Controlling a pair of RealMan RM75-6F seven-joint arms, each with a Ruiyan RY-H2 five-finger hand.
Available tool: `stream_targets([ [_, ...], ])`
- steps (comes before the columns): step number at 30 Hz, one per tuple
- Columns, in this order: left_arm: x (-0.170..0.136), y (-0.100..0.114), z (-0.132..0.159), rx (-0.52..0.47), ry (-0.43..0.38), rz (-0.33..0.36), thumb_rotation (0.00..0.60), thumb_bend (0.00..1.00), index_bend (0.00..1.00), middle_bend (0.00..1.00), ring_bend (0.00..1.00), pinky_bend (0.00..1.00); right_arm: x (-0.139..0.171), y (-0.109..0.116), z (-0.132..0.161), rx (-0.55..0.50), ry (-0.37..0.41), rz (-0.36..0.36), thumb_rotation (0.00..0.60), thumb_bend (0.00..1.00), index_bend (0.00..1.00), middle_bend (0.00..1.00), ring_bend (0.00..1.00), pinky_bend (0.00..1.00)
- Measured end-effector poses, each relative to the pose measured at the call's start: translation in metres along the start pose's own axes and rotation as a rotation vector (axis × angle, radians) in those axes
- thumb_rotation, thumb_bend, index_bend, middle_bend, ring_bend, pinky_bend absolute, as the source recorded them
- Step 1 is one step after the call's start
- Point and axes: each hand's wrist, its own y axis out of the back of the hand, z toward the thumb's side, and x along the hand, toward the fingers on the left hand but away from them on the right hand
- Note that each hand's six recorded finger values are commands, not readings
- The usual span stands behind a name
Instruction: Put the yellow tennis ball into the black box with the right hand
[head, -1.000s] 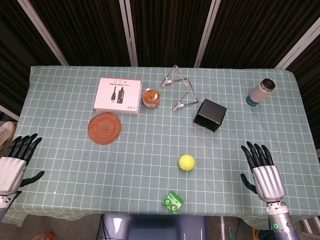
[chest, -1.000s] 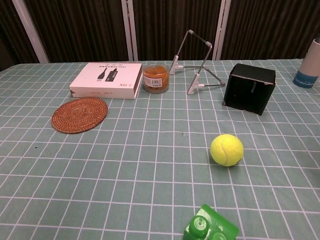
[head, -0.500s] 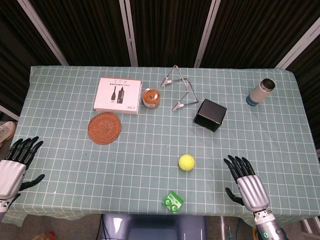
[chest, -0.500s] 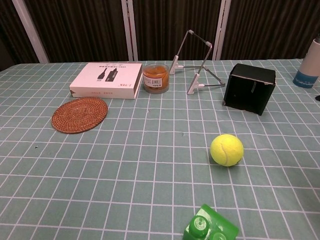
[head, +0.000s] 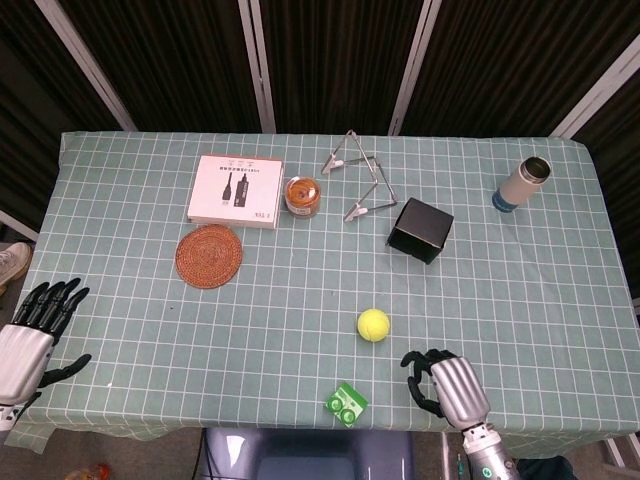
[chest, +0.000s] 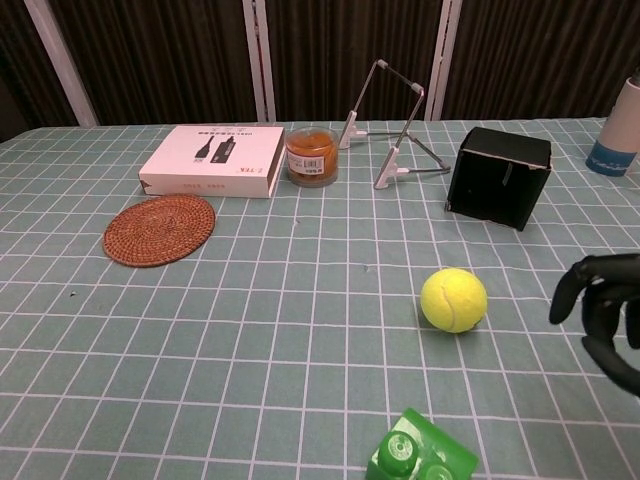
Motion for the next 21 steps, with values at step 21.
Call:
stream_targets([
  [21,0.000,0.006,-0.009,-0.005,0.023,0.028,0.600,0.12,0.00,0.01,0.04,0.06,-0.038,-0.081,0.048,-0.002,0.076,0.152,0.600,0.57,0.41,0.65,0.51,0.55],
])
